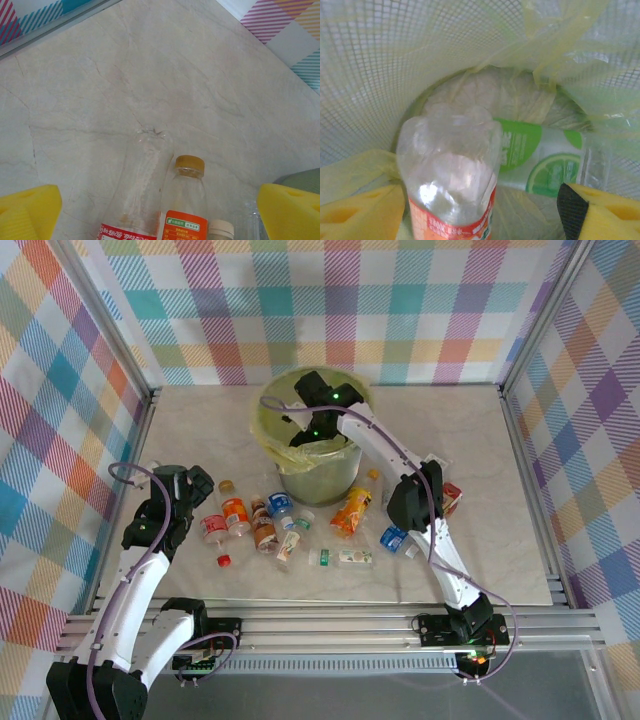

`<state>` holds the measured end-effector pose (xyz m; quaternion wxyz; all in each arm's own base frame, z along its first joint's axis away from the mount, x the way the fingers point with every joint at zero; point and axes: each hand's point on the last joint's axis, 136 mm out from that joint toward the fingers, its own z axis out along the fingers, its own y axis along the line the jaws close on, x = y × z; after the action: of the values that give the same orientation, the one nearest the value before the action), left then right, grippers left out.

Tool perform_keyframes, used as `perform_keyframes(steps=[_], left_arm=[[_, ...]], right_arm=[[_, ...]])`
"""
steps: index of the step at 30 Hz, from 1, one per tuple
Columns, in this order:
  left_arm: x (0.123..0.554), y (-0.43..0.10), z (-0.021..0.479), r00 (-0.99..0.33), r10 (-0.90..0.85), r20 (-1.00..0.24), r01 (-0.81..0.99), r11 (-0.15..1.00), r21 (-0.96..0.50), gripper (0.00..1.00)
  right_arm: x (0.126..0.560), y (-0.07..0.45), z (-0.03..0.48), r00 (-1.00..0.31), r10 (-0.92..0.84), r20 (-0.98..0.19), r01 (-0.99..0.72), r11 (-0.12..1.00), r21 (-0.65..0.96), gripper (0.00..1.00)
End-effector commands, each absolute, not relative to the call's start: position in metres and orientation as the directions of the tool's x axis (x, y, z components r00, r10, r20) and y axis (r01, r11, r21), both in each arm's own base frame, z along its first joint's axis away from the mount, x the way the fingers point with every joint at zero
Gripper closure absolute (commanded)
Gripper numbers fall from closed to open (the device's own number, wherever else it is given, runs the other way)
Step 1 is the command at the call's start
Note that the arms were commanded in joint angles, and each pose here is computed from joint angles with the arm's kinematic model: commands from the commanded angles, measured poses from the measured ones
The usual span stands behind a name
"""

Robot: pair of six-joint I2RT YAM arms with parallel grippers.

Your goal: Put the plastic bottles in the bin

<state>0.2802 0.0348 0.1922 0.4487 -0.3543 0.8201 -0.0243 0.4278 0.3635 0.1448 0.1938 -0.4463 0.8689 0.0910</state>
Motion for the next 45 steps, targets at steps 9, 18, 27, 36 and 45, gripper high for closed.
perform_keyframes(steps=[9,18,27,36,45], left_arm=[[0.267,0.033,0.173,-0.416,-0.579,-0.701,-0.545,0.776,-0.318,0.0],[0.258,0.027,0.147,-0.483,-0.588,-0.649,-0.539,0.783,-0.309,0.0],[0.262,0.024,0.119,-0.512,-0.63,-0.584,-0.548,0.763,-0.343,0.0],[0.284,0.027,0.105,-0.497,-0.685,-0.533,-0.549,0.724,-0.418,0.04],[0.307,0.035,0.094,-0.506,-0.709,-0.491,-0.559,0.703,-0.439,0.07]], right_arm=[[0.43,0.362,0.218,-0.458,-0.703,-0.544,-0.802,0.591,-0.09,0.08],[0.426,0.351,0.307,-0.366,-0.623,-0.691,-0.767,0.622,-0.155,0.0],[0.413,0.316,0.4,-0.323,-0.467,-0.823,-0.641,0.748,-0.172,0.0],[0.392,0.249,0.435,-0.409,-0.246,-0.879,-0.417,0.907,-0.06,0.0],[0.355,0.166,0.406,-0.472,-0.079,-0.878,-0.175,0.985,0.005,0.0]])
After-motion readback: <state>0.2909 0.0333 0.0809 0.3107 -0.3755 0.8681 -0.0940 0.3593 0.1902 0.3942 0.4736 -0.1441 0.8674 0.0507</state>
